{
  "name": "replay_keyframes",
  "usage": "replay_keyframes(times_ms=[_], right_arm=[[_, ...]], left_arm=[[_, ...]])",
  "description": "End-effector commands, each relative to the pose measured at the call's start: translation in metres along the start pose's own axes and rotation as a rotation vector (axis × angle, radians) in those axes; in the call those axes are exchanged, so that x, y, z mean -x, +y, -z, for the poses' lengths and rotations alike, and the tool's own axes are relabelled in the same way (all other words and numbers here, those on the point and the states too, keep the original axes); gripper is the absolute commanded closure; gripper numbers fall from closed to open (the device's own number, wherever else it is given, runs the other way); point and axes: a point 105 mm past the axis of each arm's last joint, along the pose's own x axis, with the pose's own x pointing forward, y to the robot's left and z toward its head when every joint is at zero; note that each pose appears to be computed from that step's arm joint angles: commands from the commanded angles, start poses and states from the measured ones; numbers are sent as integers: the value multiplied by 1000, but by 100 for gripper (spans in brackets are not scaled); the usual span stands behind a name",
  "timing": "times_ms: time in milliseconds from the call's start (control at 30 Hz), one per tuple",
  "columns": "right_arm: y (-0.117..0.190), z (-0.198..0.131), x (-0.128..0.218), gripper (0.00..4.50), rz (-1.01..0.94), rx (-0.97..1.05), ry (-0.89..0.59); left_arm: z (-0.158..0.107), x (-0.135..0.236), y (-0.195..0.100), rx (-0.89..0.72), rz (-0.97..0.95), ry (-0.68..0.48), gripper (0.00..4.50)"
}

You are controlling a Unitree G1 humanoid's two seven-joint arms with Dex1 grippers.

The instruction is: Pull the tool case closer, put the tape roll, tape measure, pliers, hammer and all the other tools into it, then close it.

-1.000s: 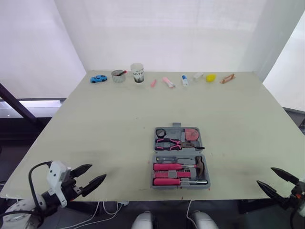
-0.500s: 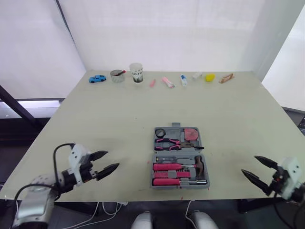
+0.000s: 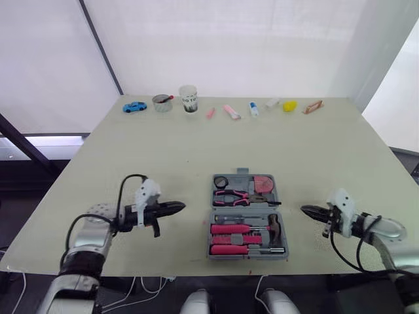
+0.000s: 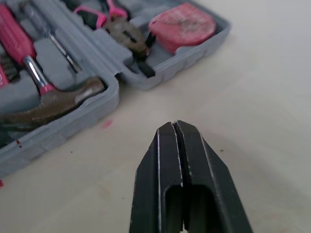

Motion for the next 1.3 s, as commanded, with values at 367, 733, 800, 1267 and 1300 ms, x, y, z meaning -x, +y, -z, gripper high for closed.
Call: replay_keyframes(times_ms=[367, 733, 800, 1267, 1300], right_arm=[[5, -6, -37, 448, -142, 161, 46], [12, -12, -52, 448, -176, 168, 14], [14, -12, -54, 448, -179, 168, 11], [17, -11, -57, 448, -185, 157, -2], [17, -11, -57, 448, -185, 157, -3]], left_arm=[[7, -33, -2, -70, 139, 78, 450], [11, -46, -7, -83, 181, 98, 450], [12, -48, -8, -87, 187, 101, 450], [18, -68, -19, -95, 232, 124, 450], [17, -69, -19, -95, 235, 122, 450]])
